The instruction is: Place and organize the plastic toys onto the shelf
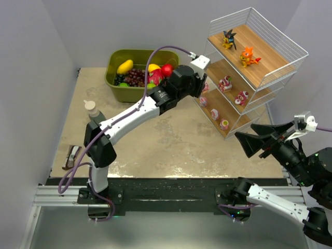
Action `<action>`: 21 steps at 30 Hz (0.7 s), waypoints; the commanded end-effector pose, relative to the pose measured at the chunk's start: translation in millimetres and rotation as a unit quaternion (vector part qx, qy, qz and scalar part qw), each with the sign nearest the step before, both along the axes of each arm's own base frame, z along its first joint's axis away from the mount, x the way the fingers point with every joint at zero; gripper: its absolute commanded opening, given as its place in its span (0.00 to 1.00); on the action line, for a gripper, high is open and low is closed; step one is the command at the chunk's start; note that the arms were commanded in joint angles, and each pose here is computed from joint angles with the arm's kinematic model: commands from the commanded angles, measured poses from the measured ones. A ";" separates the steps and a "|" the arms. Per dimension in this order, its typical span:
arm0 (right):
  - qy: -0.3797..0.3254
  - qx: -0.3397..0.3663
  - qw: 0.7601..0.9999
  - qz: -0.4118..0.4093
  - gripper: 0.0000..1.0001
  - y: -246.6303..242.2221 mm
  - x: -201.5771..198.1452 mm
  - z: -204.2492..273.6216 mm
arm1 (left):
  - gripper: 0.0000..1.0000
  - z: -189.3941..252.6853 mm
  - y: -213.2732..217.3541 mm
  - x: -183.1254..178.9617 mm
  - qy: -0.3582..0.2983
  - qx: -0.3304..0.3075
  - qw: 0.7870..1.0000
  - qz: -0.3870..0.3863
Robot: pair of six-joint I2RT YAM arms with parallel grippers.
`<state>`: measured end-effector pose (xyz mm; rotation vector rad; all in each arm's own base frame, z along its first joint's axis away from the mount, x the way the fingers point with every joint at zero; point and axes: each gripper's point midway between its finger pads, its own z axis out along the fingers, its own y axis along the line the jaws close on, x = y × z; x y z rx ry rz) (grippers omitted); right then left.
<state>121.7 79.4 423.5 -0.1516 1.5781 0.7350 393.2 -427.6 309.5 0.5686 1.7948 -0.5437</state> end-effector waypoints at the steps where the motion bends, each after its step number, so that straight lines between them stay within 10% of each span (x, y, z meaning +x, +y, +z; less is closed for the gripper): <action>1: 0.000 -0.004 1.000 -0.016 0.86 -6.1 2.7 2.3 | 0.00 52.6 1.2 19.8 -0.085 -0.001 0.996 -0.022; 21: 0.013 0.008 1.000 -0.020 0.86 -7.1 2.1 -4.1 | 0.00 91.1 -14.0 71.4 -0.129 -0.111 0.985 -0.009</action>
